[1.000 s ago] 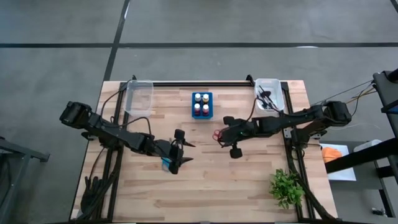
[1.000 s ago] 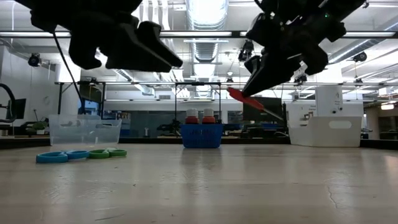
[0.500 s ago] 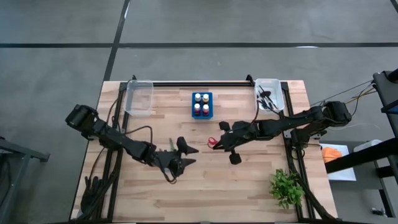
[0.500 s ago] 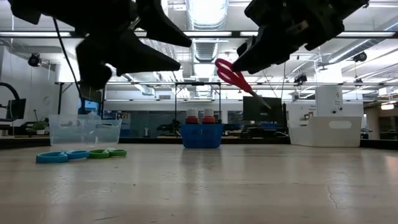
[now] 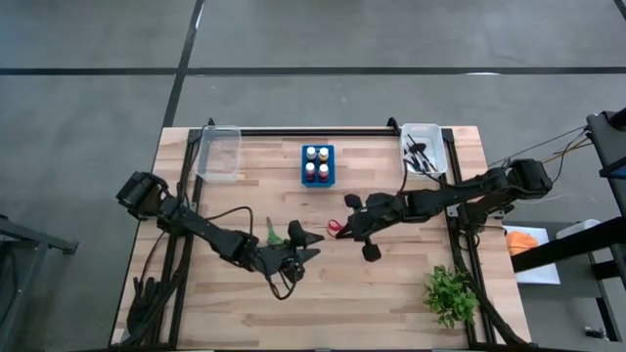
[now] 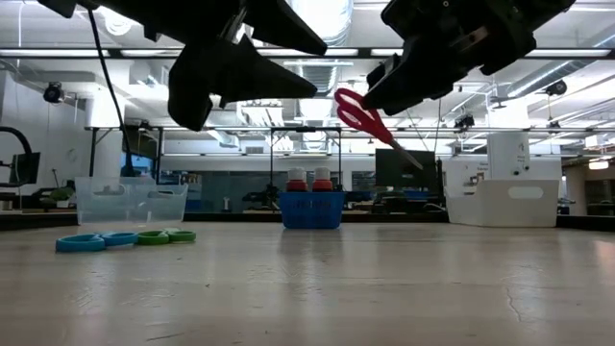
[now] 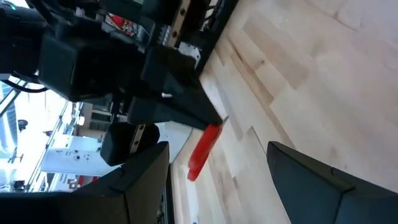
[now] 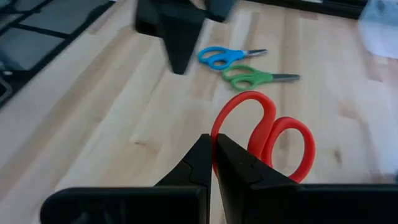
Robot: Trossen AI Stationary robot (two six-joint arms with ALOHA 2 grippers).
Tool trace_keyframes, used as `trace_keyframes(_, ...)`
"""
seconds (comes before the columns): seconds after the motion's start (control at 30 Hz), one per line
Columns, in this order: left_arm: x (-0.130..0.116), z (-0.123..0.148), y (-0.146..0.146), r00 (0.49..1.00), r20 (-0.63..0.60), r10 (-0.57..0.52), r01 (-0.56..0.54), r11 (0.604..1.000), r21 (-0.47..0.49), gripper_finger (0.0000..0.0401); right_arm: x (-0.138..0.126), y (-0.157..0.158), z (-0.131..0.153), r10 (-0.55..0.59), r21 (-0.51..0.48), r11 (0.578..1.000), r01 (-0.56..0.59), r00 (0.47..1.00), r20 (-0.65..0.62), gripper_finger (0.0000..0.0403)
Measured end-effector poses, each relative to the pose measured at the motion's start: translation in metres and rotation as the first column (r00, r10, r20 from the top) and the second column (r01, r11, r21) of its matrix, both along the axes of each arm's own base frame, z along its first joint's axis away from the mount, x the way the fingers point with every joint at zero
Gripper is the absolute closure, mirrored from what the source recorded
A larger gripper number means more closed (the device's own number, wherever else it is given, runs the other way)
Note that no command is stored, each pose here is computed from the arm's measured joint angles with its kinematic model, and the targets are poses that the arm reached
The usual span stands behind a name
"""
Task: Pick & Place Paint Supplies
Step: Put the red scissors into the transparent bin
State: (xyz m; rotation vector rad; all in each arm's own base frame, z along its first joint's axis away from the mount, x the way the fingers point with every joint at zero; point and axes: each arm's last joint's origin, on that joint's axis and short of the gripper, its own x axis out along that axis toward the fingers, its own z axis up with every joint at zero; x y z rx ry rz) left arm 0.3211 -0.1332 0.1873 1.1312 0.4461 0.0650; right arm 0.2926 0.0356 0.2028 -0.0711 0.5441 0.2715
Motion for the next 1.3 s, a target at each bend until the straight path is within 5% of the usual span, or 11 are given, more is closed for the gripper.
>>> trace_keyframes(0.37, -0.002, 0.0, -0.005, 0.999, -0.002, -0.034, 0.034, 0.999, -0.008, 0.0122, 0.006, 0.012, -0.014, 0.115, 0.049, 0.992, -0.114, 0.993, -0.017, 0.0392)
trace_keyframes(0.8, -0.007, 0.001, -0.018, 0.995, -0.003, -0.103, 0.103, 0.994, -0.027, 0.0122, 0.045, 0.017, -0.017, 0.154, 0.019, 0.988, -0.153, 0.987, -0.039, 0.0392)
trace_keyframes(1.3, -0.006, 0.01, -0.028, 0.994, -0.032, -0.107, 0.104, 0.993, -0.063, 0.0122, 0.043, 0.032, -0.004, 0.211, -0.014, 0.977, -0.211, 0.977, 0.034, 0.0392)
